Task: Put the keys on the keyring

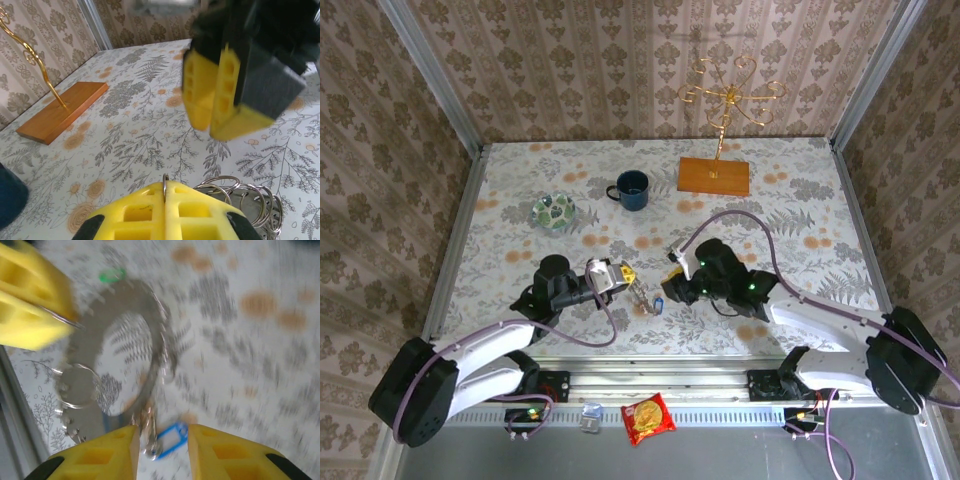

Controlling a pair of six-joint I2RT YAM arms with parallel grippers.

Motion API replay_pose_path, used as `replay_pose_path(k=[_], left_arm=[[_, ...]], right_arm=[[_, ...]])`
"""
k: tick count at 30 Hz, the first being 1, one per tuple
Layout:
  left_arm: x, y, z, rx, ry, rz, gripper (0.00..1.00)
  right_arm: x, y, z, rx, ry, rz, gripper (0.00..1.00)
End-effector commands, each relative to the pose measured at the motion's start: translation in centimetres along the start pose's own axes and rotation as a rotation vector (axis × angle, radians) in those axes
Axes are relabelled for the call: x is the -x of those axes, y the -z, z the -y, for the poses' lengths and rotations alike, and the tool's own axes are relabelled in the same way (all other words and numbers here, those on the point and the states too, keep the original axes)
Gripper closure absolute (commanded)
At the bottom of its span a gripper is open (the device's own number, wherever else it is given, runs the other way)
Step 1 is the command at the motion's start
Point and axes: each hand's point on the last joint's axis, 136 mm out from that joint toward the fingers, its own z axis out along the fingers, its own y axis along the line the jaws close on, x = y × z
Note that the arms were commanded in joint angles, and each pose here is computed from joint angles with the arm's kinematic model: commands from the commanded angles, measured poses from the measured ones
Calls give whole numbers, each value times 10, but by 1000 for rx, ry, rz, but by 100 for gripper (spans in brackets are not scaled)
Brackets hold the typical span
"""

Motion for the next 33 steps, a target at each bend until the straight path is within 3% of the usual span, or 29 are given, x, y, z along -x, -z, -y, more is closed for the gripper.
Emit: replay_pose_path(k=[1, 4, 9, 12, 17, 20, 25, 33], left_arm=[[18, 4, -11, 58, -42, 32, 100], [18, 7, -13, 74, -34, 9, 100], [14, 17, -18, 126, -20, -52, 100], [12, 26, -25, 185, -7, -80, 100], [15, 33, -29, 229, 46, -66, 100], [14, 33, -28, 230, 67, -62, 100], [17, 32, -26, 216, 67, -64, 100], [15, 31, -22, 196, 54, -71, 100]], right_arm=[[-37, -7, 24, -179, -367, -195, 70], [-56, -23, 11, -154, -411, -315, 67], [-62, -42, -6, -119, -462, -400, 65], [-66, -40, -5, -183, -512, -472, 62], [-78, -31, 1, -336, -771, -570, 61], [-84, -37, -11, -334, -931, -616, 62], [-93, -42, -20, -330, -1125, -568, 65], [-90, -37, -25, -362, -1210, -480, 60]])
